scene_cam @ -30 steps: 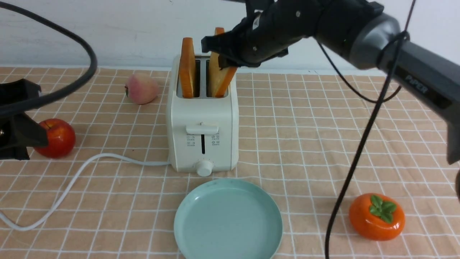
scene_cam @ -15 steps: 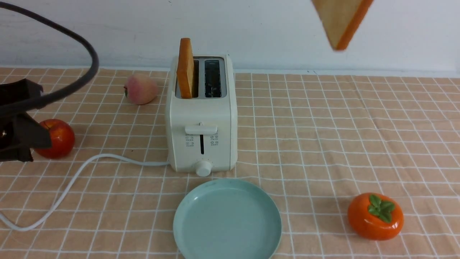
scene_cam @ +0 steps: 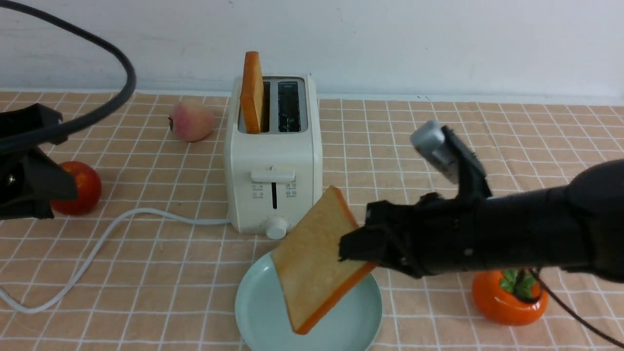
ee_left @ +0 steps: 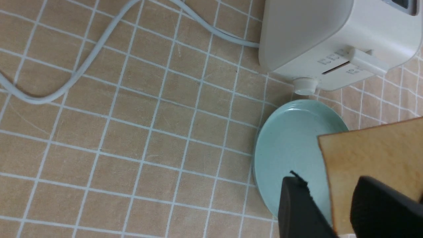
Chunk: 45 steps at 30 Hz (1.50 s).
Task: Take toasted bread from bread machine on light coffee tablecloth place on plate.
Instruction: 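Place the held slice of bread on top of the slice on the plate with the right gripper, then reach for a toast slice standing in the toaster with the left gripper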
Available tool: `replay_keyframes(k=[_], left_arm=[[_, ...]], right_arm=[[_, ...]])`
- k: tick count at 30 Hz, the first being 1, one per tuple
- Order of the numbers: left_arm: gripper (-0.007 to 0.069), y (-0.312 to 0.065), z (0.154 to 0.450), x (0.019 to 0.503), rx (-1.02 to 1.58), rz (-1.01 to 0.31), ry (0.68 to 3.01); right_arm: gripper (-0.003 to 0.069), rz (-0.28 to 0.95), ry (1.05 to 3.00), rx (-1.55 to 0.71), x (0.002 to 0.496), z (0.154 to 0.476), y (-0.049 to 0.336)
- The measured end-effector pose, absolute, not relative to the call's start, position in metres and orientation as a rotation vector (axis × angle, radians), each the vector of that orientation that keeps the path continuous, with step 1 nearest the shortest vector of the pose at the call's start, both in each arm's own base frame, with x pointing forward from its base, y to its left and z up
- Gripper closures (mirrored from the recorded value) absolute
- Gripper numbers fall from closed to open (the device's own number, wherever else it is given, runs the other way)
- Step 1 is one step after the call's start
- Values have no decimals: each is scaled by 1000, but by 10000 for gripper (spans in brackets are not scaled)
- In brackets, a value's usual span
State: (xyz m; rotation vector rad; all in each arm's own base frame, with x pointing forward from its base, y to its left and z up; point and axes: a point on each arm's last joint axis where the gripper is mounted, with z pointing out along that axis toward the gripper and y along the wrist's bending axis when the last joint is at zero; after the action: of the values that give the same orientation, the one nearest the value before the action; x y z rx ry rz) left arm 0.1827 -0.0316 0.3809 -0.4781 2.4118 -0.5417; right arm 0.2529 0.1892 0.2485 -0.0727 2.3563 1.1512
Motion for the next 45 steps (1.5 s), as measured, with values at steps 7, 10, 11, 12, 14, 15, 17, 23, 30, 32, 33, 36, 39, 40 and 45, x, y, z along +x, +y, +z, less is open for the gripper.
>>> replay_keyframes(k=[7,10,11,12,14,15,17,23,30,32,33,36,39,40,45], left_arm=[[387,-32,381,183,-475,-545,2413],[387,-32,381,183,-476,-547,2414],[387,-32,381,183,-476,-547,2414],[387,-32,381,183,-476,-547,2414],[387,-32,381,183,-476,-547,2414],[387,-32,381,183,-476,-547,2414],[387,-32,381,183,-476,-548,2413],[387,-32,381,183,-476,-549,2412],[384,-32,381,183,-476,-549,2412],[384,-33,382,183,-478,-560,2399],[384,-33,382,184,-479,-566,2396],[384,-38,387,188,-493,-672,2339],[384,-45,389,193,-466,-778,2310],[384,-49,389,198,-417,-823,2310],[375,-62,394,228,-222,-910,2393]], right_arm=[[523,891,2349,-168,267,207,205],[435,854,2345,-164,269,206,203],[334,890,2339,-188,267,208,205],[277,914,2337,-204,265,209,206],[183,931,2332,-241,264,210,208],[172,931,2332,-246,263,210,208],[46,882,2313,-362,262,210,208],[-2,532,2183,-500,269,225,191],[197,301,2026,-577,266,257,173],[322,435,1987,-640,257,266,180],[337,471,1977,-664,255,267,183],[588,803,1856,-935,228,278,202],[670,995,1843,-1176,205,278,208],[678,1005,1912,-1329,198,273,203],[678,633,2378,-1261,211,269,165]])
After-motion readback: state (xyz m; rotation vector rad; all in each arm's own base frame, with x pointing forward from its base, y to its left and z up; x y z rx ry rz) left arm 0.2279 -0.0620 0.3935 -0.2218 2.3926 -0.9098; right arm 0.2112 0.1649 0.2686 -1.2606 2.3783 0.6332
